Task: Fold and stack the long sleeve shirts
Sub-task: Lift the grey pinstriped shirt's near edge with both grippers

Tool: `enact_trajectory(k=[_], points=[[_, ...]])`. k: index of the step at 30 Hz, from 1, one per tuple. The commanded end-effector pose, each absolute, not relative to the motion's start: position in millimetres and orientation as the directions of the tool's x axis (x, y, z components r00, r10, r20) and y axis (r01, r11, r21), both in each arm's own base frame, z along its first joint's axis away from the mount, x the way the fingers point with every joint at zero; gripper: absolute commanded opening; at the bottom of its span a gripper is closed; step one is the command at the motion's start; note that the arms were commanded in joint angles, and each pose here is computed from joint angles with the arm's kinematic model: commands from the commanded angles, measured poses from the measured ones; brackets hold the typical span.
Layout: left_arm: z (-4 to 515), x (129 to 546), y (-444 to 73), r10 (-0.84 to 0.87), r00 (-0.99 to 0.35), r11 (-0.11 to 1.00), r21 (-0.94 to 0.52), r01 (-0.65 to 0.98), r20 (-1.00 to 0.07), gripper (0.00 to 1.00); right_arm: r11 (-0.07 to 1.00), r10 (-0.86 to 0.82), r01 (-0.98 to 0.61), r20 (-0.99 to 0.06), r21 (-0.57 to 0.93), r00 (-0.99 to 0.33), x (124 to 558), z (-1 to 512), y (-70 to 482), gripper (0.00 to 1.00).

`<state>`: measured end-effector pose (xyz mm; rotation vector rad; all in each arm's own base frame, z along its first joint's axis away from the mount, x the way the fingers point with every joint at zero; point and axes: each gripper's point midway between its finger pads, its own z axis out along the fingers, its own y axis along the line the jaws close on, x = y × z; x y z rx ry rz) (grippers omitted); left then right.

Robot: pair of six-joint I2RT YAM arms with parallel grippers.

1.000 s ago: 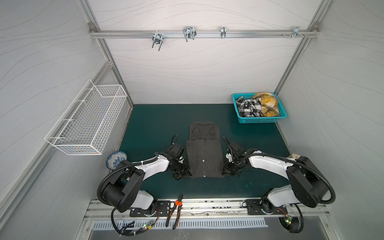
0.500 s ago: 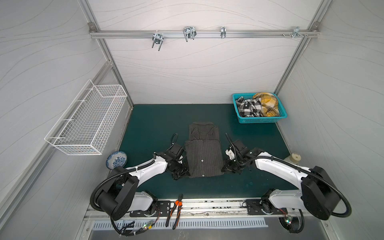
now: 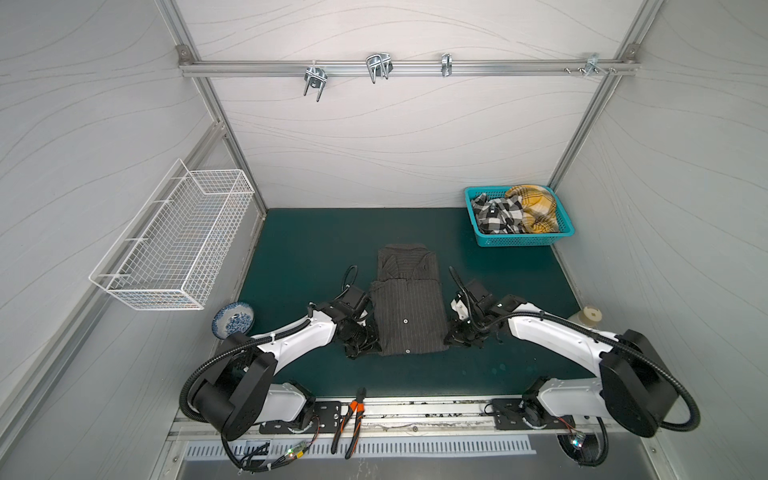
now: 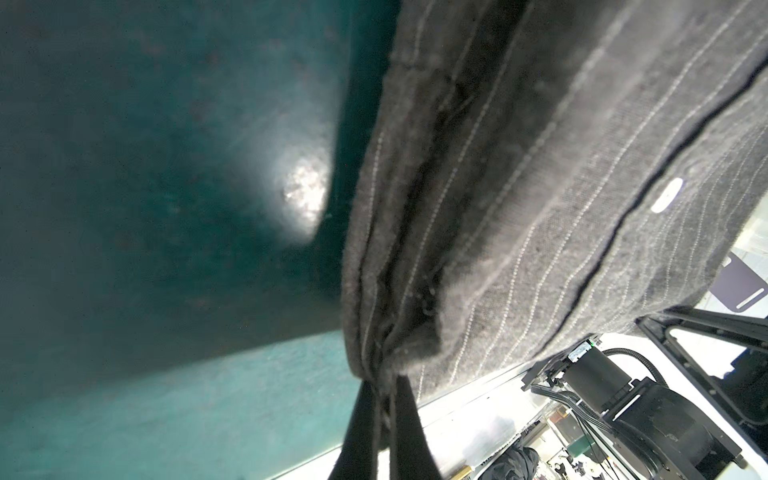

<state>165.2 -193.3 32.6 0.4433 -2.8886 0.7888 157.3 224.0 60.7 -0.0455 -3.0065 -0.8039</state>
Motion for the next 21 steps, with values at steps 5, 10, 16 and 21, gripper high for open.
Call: enact_trajectory(k=[5,10,16,21], points=[[35.3,163.4,-196.5,-0.246,-0.947,0.82,-0.476,-0.316,0.206,0.0,0.883,0.01,0.026,0.037,0.468,-0.999,151.8,61.2,218.5,0.0],[42.3,156.9,-198.6,-0.219,-0.952,0.825,-0.48,-0.298,0.214,0.0,0.892,-0.001,0.02,0.048,0.451,-0.999,141.5,61.6,214.9,0.0],[48.8,133.0,-199.5,-0.179,-0.958,0.846,-0.463,-0.266,0.223,0.0,0.904,-0.007,0.011,0.042,0.427,-0.999,121.2,66.6,208.4,0.0],[64.5,118.5,-198.2,-0.185,-0.958,0.83,-0.487,-0.271,0.218,0.0,0.892,0.004,0.014,0.023,0.451,-1.0,105.9,79.5,202.7,0.0]])
